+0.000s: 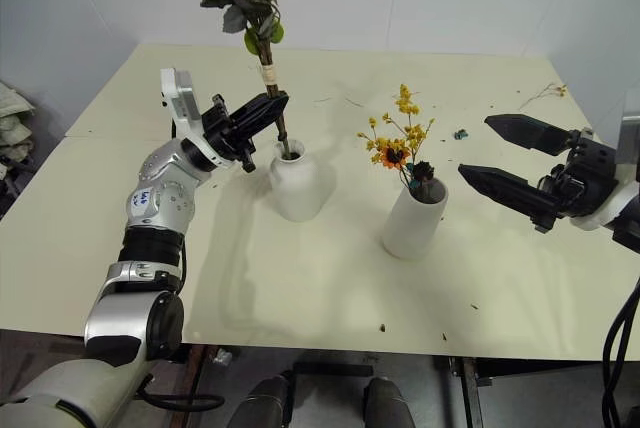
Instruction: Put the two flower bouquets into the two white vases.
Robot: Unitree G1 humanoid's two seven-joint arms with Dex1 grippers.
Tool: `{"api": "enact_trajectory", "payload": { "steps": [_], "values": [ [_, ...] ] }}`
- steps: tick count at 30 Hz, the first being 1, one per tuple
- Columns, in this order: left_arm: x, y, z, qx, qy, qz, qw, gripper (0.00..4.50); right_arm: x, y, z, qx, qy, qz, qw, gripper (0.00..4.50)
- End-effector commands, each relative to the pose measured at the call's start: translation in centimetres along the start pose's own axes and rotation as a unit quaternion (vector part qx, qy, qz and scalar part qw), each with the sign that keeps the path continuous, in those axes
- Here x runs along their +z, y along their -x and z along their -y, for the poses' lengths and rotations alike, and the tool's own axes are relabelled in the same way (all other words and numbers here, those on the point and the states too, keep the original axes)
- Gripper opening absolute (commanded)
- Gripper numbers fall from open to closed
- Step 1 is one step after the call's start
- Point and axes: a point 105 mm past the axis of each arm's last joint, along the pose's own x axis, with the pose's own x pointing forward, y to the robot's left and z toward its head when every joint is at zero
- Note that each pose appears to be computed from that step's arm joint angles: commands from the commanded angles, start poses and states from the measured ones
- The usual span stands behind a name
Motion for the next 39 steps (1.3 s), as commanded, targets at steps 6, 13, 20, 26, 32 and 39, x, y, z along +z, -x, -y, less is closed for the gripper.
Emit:
{"api": "enact_trajectory", "payload": {
  "steps": [6,13,20,26,32,39],
  "values": [
    [0.7,-0.2,-0.1,-0.011,-0.018,0.015,1.000,0.82,1.0,0.1,-0.5,-0.002,0.022,0.022,1.000,4.50],
    [1.0,1.3,0.9,-0.054,-0.024,-0.044,0.997,2.91,1.0,0.1,-0.4,-0.004,0.024,0.027,0.999,4.50],
    [0.3,3.3,-0.5,-0.033,-0.068,-0.182,0.980,4.46,0.5,-0.3,-0.4,0.002,0.023,0.033,0.999,4.50],
    [1.6,6.1,0.2,-0.106,-0.065,-0.309,0.943,4.46,0.0,-0.6,-0.3,0.007,0.022,0.037,0.999,4.50],
    [3.4,8.9,-0.5,-0.104,-0.105,-0.343,0.927,4.46,-0.6,-0.4,-0.2,0.010,0.021,0.029,0.999,4.50],
    [5.6,12.3,0.8,-0.046,-0.107,-0.303,0.946,4.46,-1.7,0.2,0.1,0.024,0.017,-0.022,0.999,4.50]
  ]
}}
